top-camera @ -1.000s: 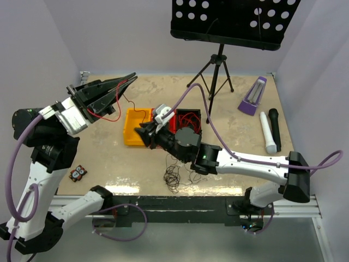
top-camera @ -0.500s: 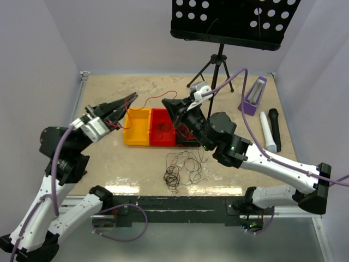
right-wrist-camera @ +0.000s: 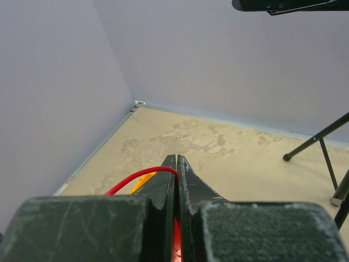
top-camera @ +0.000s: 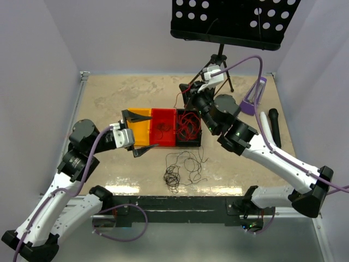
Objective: Untangle the cables
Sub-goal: Untie the cable, then place the cable in the bin.
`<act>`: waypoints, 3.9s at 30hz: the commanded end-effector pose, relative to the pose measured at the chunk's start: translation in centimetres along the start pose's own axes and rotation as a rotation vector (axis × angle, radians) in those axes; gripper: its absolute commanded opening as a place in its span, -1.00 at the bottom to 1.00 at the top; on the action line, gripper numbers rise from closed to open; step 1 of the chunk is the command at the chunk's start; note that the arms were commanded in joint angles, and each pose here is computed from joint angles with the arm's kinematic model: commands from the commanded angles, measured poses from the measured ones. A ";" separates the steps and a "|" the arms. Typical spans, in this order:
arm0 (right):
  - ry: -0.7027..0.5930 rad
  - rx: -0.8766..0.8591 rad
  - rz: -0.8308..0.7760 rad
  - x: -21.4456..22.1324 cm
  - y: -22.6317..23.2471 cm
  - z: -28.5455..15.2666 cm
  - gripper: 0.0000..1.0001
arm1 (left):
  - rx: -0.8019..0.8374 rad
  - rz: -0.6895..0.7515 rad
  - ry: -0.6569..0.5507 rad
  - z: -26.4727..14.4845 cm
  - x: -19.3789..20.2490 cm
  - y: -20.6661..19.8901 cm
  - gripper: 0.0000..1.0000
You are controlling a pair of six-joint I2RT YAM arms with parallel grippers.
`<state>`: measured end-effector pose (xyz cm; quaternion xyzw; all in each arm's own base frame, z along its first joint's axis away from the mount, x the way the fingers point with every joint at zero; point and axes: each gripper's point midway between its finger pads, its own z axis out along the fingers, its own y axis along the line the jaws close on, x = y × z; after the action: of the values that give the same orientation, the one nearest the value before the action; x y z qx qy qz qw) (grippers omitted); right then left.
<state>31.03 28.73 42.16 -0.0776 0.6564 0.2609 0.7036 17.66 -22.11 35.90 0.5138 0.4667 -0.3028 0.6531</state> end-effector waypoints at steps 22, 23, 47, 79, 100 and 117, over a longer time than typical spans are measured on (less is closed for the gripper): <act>-0.032 0.091 -0.011 4.6 -7.5 5.1 -1.00 | 0.016 0.062 0.009 -1.4 0.1 -1.4 0.81; -0.032 0.089 -0.005 4.7 -7.5 5.3 -1.00 | 0.012 0.063 0.011 -1.4 0.1 -1.4 0.80; -0.070 -0.058 0.101 5.1 -5.5 8.4 -1.00 | -0.037 0.054 -0.001 -1.1 -0.4 -0.2 0.27; 0.202 0.390 0.014 16.5 -17.8 4.4 -1.00 | -0.033 0.046 -0.009 -0.8 -0.7 0.2 -0.02; 0.440 0.362 0.073 26.0 -16.2 4.6 -1.00 | -0.039 0.058 -0.015 -0.9 -0.9 0.2 -0.06; 0.472 0.432 0.148 26.2 -14.4 2.9 -0.10 | -0.040 0.058 -0.022 -0.9 -0.9 0.1 -0.07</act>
<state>40.37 24.87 10.20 0.0411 0.8630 0.1158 0.4900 17.29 -21.32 35.54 0.5154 0.4661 -0.2812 0.6618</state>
